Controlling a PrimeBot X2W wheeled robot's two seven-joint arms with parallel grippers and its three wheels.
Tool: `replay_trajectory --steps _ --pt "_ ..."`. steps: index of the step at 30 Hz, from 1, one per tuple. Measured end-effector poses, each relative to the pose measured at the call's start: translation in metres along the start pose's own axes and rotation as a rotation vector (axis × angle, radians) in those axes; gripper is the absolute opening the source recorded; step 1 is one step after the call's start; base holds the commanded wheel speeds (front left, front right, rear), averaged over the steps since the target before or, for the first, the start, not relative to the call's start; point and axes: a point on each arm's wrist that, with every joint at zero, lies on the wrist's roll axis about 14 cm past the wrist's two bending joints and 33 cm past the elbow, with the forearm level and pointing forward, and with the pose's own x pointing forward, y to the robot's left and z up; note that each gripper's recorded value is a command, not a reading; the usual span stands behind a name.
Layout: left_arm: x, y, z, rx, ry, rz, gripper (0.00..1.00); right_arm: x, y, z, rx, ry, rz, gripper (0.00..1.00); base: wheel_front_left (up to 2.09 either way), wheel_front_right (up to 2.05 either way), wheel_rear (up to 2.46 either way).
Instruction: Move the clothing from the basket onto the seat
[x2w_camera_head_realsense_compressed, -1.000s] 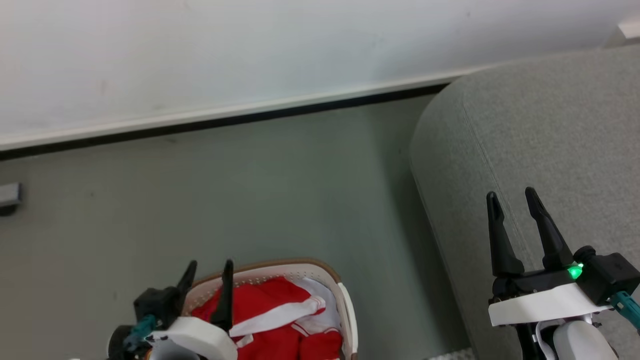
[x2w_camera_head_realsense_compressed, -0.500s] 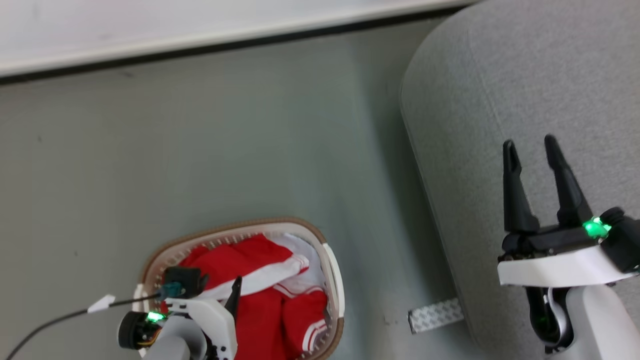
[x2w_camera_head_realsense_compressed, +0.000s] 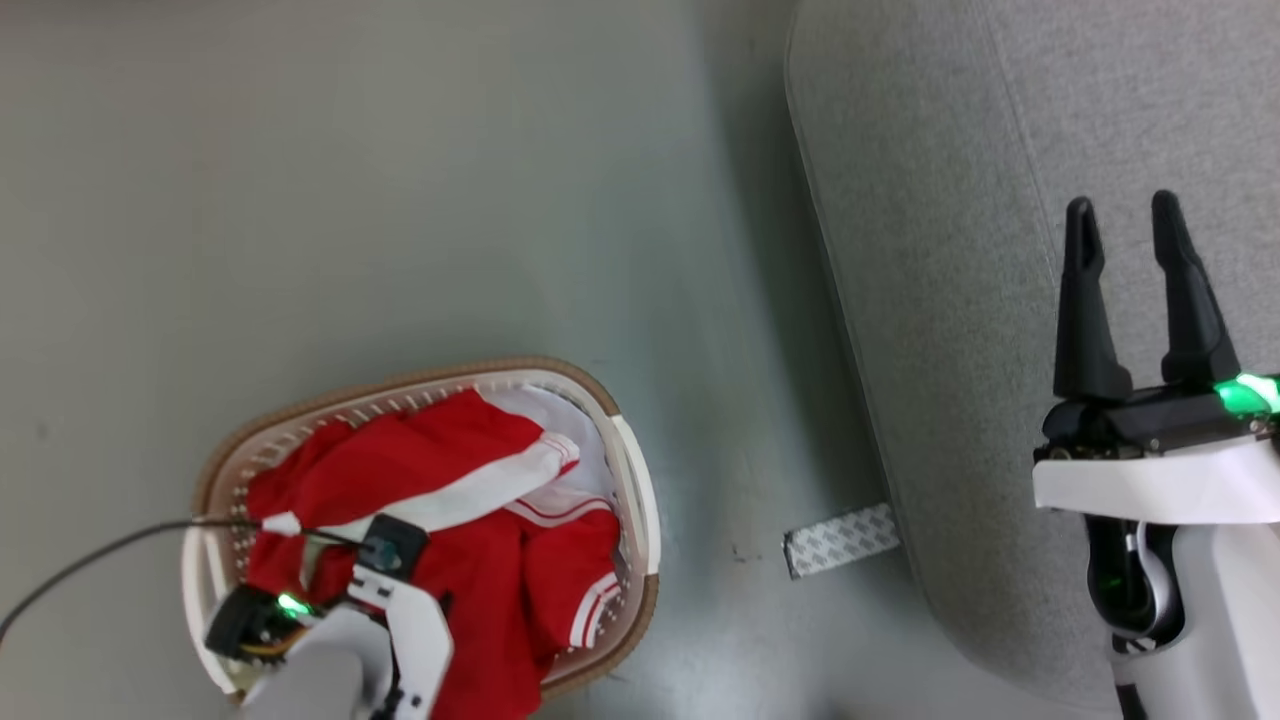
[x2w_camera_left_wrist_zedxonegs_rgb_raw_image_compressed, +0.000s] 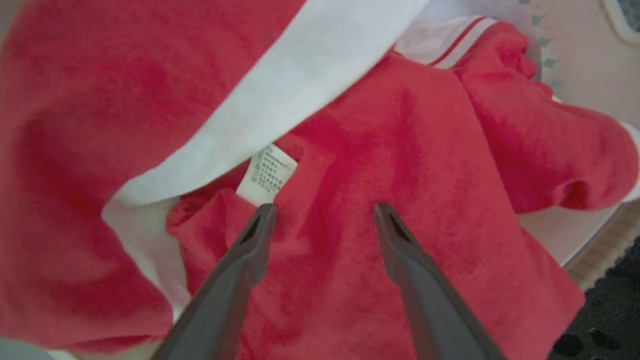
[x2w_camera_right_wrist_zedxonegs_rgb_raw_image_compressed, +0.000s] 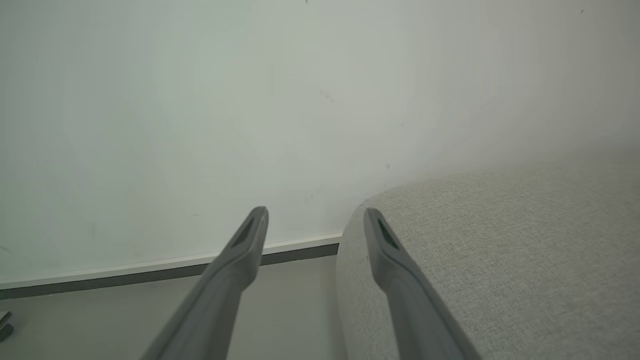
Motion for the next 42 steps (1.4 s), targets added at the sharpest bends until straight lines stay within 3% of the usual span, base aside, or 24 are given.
replay_trajectory --steps 10,17,18,19,20,32,38,42 --pt "0.031 -0.004 -0.031 0.142 0.178 -0.064 1.00 0.007 -0.014 -0.026 -0.005 0.055 -0.032 1.00 0.00 0.00 0.00" --pt "0.045 -0.010 -0.043 0.178 0.232 -0.107 1.00 0.009 -0.024 -0.034 -0.005 0.071 -0.056 1.00 0.00 0.00 0.00" --pt "0.047 -0.011 -0.044 0.181 0.229 -0.112 0.47 0.008 -0.025 -0.035 -0.006 0.074 -0.059 1.00 0.00 0.00 0.00" --pt "0.048 -0.012 -0.044 0.184 0.228 -0.117 0.12 0.008 -0.026 -0.036 -0.009 0.076 -0.062 1.00 0.00 0.00 0.00" --pt "0.048 -0.013 -0.044 0.185 0.221 -0.123 0.00 0.008 -0.027 -0.036 -0.009 0.077 -0.064 1.00 0.00 0.00 0.00" --pt "0.025 -0.021 -0.030 0.116 0.104 -0.103 0.00 0.009 -0.017 -0.011 -0.013 0.021 -0.037 1.00 0.00 0.00 0.00" --pt "-0.003 -0.034 0.006 0.075 -0.049 -0.086 0.00 0.000 -0.005 0.013 -0.003 -0.027 -0.014 1.00 0.00 0.00 0.00" --pt "-0.027 -0.031 0.044 -0.028 -0.184 -0.038 0.00 -0.008 0.007 0.032 0.004 -0.067 0.014 1.00 0.00 0.00 0.00"
